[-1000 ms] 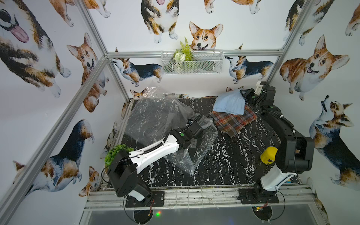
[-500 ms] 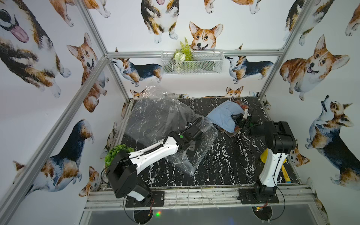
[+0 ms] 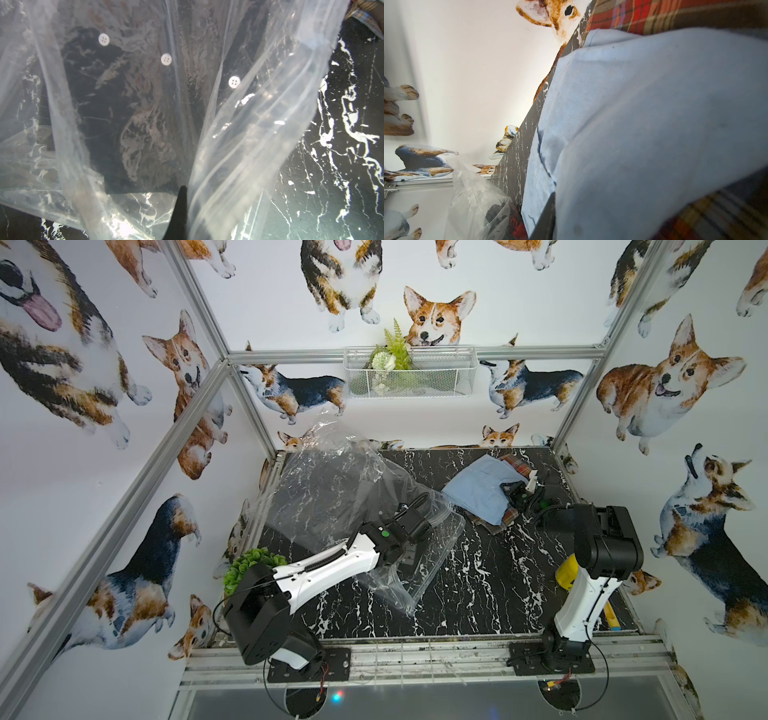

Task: Take the shirt out of the vacuum bag
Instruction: Place the shirt at the center of the board.

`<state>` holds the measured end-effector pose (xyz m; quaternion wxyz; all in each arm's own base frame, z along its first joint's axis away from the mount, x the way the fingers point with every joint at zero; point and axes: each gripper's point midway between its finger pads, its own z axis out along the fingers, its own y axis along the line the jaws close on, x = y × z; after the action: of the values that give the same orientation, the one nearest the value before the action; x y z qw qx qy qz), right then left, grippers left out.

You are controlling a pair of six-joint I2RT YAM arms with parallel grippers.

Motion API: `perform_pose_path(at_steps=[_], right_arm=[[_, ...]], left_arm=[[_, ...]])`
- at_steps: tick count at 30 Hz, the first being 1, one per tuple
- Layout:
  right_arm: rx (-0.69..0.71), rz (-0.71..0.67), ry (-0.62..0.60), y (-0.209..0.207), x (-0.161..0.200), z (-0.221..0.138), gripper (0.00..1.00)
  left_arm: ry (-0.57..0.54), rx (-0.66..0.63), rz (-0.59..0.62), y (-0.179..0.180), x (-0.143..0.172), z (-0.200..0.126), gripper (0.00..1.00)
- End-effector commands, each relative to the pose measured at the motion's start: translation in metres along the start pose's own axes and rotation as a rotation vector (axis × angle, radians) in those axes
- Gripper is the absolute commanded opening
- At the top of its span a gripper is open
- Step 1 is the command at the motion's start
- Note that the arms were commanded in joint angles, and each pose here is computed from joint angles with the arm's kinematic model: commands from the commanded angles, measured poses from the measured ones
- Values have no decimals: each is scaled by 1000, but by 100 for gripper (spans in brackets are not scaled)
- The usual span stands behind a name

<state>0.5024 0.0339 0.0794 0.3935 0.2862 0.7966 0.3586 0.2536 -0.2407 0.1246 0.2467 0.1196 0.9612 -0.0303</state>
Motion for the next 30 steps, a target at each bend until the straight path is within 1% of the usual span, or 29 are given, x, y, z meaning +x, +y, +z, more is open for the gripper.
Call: perform_pose_path(at_steps=[1, 2, 3, 4, 6, 9, 12, 15, 17, 20, 24, 28, 30], right_arm=[[67, 66, 21, -25, -4, -3, 57], [67, 79, 30, -28, -3, -2, 66], [64, 92, 42, -30, -3, -1, 77], [52, 96, 59, -30, 0, 0, 86], [42, 89, 67, -28, 2, -1, 93], [35, 80, 35, -21, -3, -10, 100], [41, 55, -17, -9, -13, -26, 100], [91, 5, -66, 0, -26, -43, 100], [98, -23, -78, 6, -34, -45, 100], [88, -14, -76, 10, -39, -40, 100], [54, 36, -35, 6, -36, -25, 100], [8, 57, -66, 14, -34, -36, 99], [-12, 41, -95, 27, -34, -51, 98]], left_arm=[[26, 16, 5, -4, 5, 3, 0], [27, 18, 5, -4, 5, 3, 0], [29, 19, 7, -5, 5, 4, 0], [29, 20, 6, -5, 5, 3, 0], [30, 17, 8, -4, 6, 4, 0], [31, 18, 9, -4, 6, 3, 0], [28, 21, 7, -5, 4, 1, 0], [20, 23, 5, -5, 2, 0, 0], [18, 23, 4, -5, 2, 0, 0], [24, 25, 5, -6, 4, 2, 0], [29, 20, 6, -5, 5, 4, 0], [24, 23, 5, -5, 5, 3, 0], [22, 40, -2, -7, 5, 2, 0]])
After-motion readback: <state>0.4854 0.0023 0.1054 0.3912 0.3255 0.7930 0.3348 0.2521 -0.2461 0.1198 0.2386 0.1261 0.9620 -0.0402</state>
